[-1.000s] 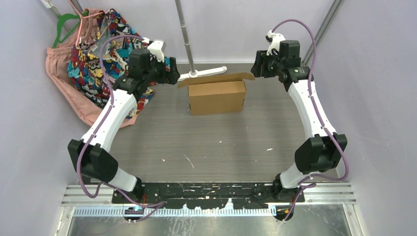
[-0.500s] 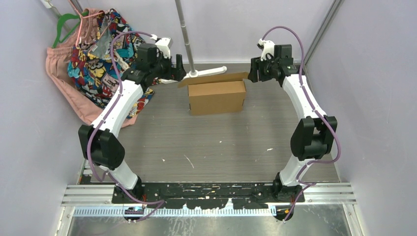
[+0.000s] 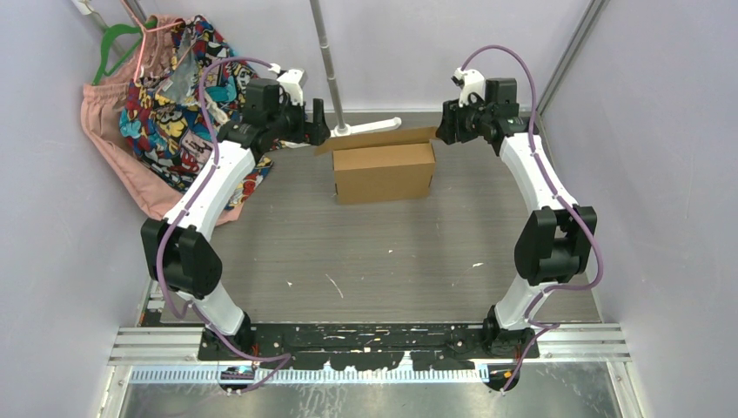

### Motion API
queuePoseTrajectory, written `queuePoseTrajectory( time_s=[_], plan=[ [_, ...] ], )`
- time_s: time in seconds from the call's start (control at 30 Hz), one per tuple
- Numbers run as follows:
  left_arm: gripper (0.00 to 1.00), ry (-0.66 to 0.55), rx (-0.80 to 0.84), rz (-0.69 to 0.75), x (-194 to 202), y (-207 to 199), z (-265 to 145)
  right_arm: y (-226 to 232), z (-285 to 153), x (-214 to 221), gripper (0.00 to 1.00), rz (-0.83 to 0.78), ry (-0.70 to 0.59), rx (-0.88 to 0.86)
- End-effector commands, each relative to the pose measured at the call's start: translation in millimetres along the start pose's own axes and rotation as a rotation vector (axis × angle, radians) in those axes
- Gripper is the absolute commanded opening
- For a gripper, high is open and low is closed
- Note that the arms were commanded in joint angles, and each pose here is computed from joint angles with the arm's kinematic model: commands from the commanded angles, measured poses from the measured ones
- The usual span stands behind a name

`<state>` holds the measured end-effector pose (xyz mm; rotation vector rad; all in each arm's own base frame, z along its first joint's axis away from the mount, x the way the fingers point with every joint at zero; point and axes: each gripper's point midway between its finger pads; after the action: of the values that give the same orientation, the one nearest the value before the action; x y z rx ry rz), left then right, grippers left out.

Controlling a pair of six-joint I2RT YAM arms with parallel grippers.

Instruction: Fold the paper box

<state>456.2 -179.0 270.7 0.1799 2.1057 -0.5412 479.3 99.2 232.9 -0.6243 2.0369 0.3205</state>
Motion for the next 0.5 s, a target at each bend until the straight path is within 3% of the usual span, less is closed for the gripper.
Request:
queuePoseTrajectory(
  time_s=[0.0,0.13,0.33,0.47],
  plan=[
    [0.93,-0.041,0.021,0.017,-16.7,-5.8,-3.9,5.0,-26.6,-48.3,0.54,-0.081,-0.155,0.002],
    [0.93,-0.042,0.023,0.016,-17.1,-6.2,-3.9,6.7,-27.8,-49.0,0.53,-0.076,-0.16,-0.005],
    [0.93,-0.042,0.024,0.013,-17.2,-6.5,-3.8,9.6,-26.3,-48.6,0.42,-0.073,-0.157,-0.023],
    [0.93,-0.035,0.026,0.01,-14.7,-6.2,-1.8,10.8,-23.8,-46.6,0.41,-0.068,-0.148,-0.036]
  ],
)
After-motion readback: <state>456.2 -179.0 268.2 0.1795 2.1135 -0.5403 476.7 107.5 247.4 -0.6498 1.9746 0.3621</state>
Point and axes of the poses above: each gripper's point midway between its finger pads, its own z axis out along the fingers, its own y axis along the line the jaws close on, x = y × z, and after that the axes turned 8 degrees about -z, right-handed
